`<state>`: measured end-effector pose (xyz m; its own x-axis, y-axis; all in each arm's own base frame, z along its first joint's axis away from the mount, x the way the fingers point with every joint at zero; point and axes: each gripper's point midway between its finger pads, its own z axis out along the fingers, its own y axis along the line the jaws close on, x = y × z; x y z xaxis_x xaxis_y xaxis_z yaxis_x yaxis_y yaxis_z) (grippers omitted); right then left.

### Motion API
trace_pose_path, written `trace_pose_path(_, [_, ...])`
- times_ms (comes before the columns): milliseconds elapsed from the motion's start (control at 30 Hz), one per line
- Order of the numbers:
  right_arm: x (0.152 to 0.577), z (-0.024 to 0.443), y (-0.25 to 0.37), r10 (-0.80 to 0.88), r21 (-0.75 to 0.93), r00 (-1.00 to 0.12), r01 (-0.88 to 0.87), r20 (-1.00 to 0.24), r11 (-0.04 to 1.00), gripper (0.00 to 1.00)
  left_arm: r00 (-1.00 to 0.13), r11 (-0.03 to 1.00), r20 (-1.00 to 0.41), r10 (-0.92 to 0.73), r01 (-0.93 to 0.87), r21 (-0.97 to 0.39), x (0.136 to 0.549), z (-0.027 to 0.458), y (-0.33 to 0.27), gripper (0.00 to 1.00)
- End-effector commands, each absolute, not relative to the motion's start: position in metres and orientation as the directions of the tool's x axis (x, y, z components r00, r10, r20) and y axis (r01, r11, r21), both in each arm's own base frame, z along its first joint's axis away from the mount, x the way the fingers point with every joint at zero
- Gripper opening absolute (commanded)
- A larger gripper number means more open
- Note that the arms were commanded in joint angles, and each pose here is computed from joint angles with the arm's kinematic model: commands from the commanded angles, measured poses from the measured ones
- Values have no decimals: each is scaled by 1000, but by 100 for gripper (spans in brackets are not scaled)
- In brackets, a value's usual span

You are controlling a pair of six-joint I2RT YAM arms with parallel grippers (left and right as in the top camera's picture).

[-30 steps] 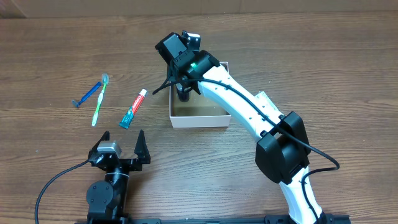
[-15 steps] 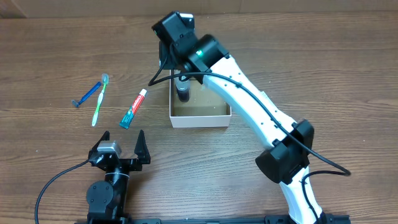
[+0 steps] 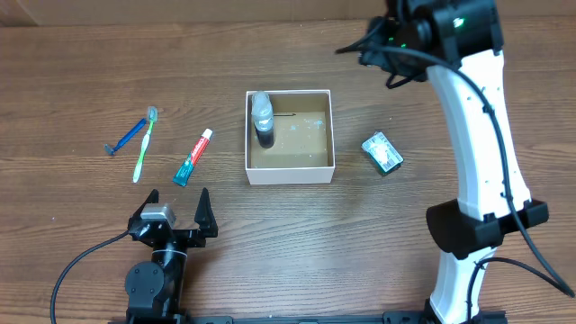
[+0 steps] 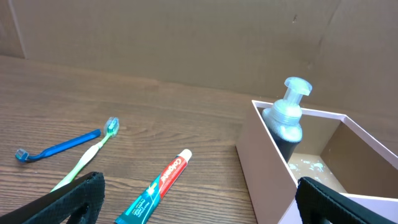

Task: Pack container
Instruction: 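Move the right gripper to the Dettol soap bar and grasp it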

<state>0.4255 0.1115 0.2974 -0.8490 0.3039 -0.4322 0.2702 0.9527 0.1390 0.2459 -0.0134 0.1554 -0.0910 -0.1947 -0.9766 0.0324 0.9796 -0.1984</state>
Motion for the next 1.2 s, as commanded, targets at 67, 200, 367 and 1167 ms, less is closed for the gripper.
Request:
trace_pose_path(67, [416, 236, 93, 322, 67, -914, 315, -246, 947, 64, -85, 983, -981, -177, 36, -180, 246, 156, -13, 100])
trace_pose_path(200, [404, 184, 76, 422, -4, -899, 426, -120, 905, 63, -85, 983, -981, -177, 36, -180, 246, 156, -13, 100])
trace_pose_path(367, [398, 131, 80, 455, 1, -890, 455, -27, 890, 62, -85, 983, -981, -177, 36, -180, 246, 156, -13, 100])
trace_pose_path(1167, [376, 19, 63, 697, -55, -717, 697, -15, 715, 84, -85, 983, -981, -177, 36, -180, 246, 156, -13, 100])
